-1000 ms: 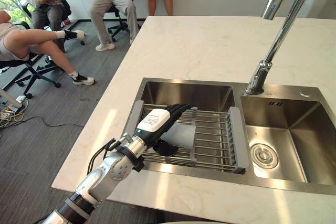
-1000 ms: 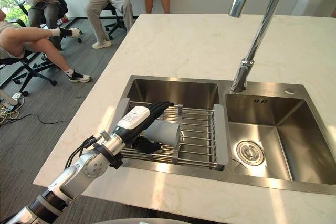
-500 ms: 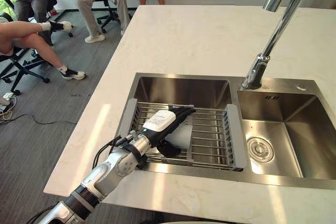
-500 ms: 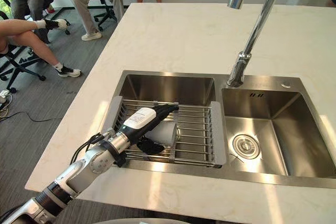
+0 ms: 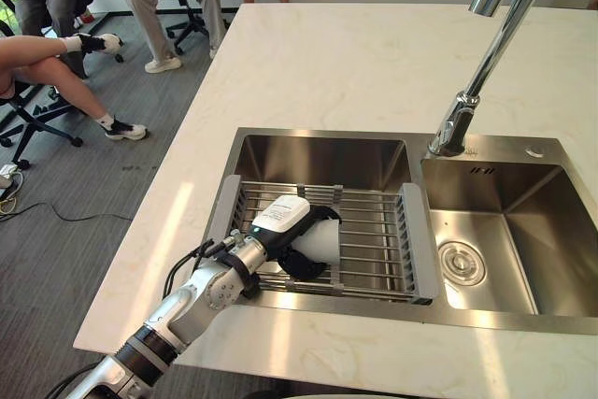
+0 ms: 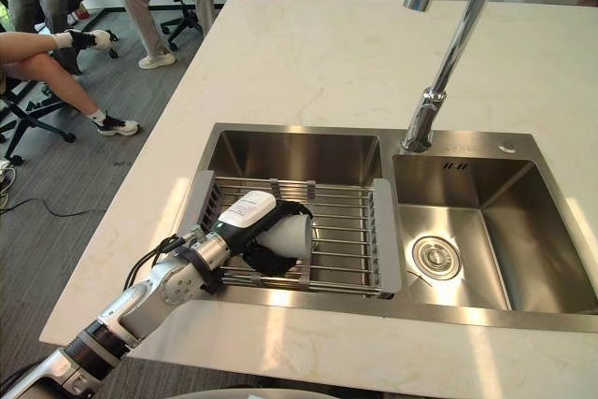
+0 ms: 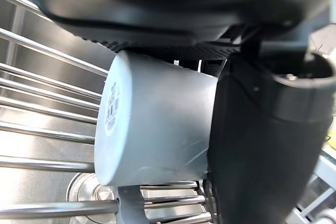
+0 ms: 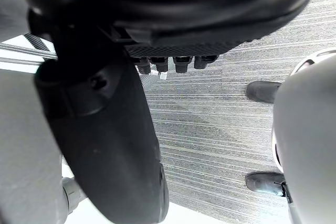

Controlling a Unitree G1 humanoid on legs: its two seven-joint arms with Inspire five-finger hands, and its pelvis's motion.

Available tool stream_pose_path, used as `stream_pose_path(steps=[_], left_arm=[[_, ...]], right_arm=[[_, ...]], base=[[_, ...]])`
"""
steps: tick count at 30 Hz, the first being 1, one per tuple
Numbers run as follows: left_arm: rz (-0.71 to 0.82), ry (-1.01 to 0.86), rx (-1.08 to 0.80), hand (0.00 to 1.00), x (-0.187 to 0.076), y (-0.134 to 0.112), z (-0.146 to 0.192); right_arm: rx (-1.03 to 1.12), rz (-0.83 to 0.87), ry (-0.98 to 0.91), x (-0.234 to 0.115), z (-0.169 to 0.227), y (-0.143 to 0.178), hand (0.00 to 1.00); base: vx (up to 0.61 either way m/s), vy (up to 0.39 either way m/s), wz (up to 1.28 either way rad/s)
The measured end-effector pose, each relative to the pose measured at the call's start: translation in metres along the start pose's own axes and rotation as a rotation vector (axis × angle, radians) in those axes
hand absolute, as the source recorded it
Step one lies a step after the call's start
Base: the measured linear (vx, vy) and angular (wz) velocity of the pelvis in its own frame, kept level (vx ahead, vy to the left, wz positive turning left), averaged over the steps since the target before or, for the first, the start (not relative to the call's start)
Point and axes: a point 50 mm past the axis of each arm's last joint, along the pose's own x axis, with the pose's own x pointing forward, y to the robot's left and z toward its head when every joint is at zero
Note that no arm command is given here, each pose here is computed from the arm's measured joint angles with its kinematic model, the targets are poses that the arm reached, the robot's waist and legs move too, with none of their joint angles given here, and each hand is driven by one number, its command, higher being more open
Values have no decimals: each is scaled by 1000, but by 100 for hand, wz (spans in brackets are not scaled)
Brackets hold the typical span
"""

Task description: Walk over to the sink, pick up the cup, carry it to the dishwasher, place the cup inside the dishwasher, then close the dishwasher door

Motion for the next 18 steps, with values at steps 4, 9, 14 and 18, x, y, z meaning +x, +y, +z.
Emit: stream_pose_path(steps=[4, 9, 14, 18], left_arm=[[3, -5, 0, 0, 0, 0, 1], [14, 0, -4, 0, -1, 1, 1], [76, 20, -32, 0, -7, 5, 2], [187, -4, -56, 0, -6, 18, 12]], right_arm=[[0, 1, -3, 0, 1, 0, 100], [-3, 2, -5, 0, 1, 0, 100], [-1, 2, -7, 0, 1, 0, 100], [-2, -4, 2, -2, -3, -2, 100]], base=[[0, 0, 0], [0, 0, 0], [0, 0, -3], [0, -3, -7]])
